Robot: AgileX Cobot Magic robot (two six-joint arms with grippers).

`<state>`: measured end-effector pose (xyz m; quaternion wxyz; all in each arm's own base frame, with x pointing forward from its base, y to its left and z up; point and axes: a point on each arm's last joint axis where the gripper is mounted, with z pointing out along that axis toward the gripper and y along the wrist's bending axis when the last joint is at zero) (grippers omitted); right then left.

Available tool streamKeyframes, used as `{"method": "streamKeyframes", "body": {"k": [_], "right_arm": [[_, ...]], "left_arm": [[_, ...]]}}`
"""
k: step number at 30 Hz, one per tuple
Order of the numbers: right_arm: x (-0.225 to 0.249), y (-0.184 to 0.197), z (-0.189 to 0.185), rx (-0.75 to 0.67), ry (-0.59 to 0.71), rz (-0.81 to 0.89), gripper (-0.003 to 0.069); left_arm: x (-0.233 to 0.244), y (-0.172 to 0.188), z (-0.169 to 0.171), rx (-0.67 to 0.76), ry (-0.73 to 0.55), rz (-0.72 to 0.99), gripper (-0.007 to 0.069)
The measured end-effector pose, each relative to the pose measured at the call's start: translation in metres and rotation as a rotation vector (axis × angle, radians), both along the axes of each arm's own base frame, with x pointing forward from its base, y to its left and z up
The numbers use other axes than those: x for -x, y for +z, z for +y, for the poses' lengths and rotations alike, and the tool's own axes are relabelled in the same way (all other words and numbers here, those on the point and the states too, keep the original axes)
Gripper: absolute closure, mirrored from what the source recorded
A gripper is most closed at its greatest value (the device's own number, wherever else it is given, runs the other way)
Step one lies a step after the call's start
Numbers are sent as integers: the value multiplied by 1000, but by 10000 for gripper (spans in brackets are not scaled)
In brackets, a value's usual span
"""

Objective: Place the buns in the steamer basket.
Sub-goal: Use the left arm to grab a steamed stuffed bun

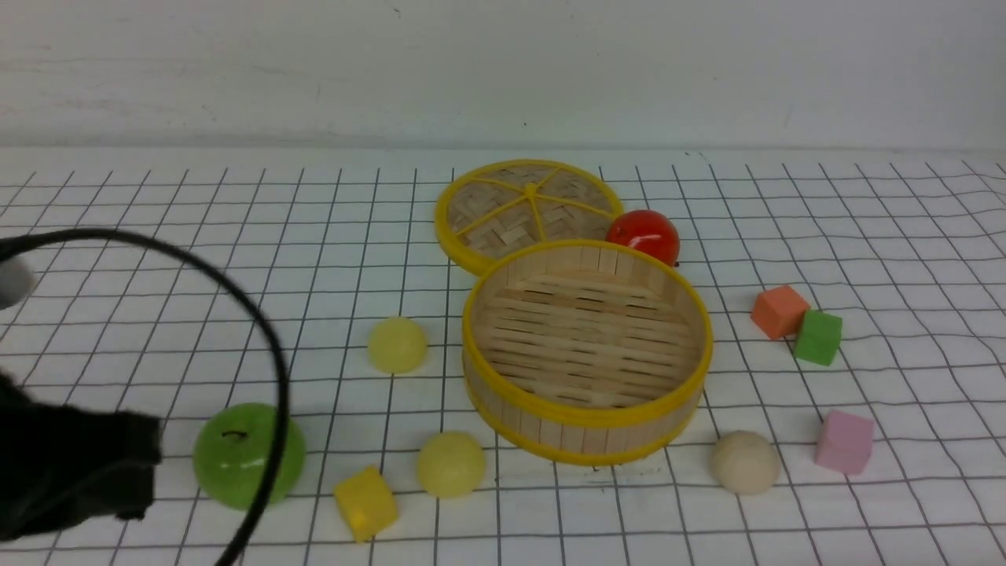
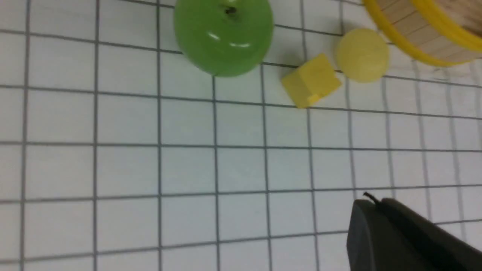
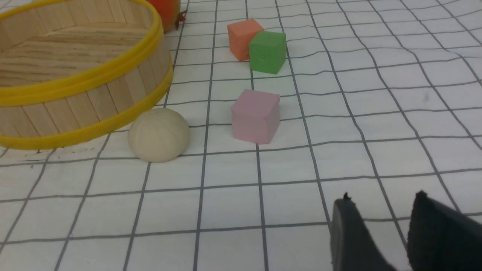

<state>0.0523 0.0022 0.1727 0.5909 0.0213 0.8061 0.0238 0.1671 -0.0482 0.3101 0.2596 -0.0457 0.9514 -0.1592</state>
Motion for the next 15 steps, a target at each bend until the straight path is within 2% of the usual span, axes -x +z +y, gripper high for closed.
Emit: {"method": "streamKeyframes", "body": {"k": [3, 5, 7, 9, 12, 15], "right_arm": [[0, 0, 0, 0, 0, 0, 420], [0, 0, 0, 0, 0, 0, 420], [0, 0, 0, 0, 0, 0, 420], [0, 0, 0, 0, 0, 0, 420], [0, 0, 0, 0, 0, 0, 420], [0, 0, 0, 0, 0, 0, 420]], "left_arm": [[-52, -23, -24, -57, -130, 102, 638], [-62, -28, -39, -69, -193, 118, 638], [-71, -27, -81, -80, -340, 107, 638], [-74, -25, -109, -92, -428, 92, 638], [-78, -28, -130, -126, -495, 86, 638], [-95, -46, -153, -198, -543, 110, 638]]}}
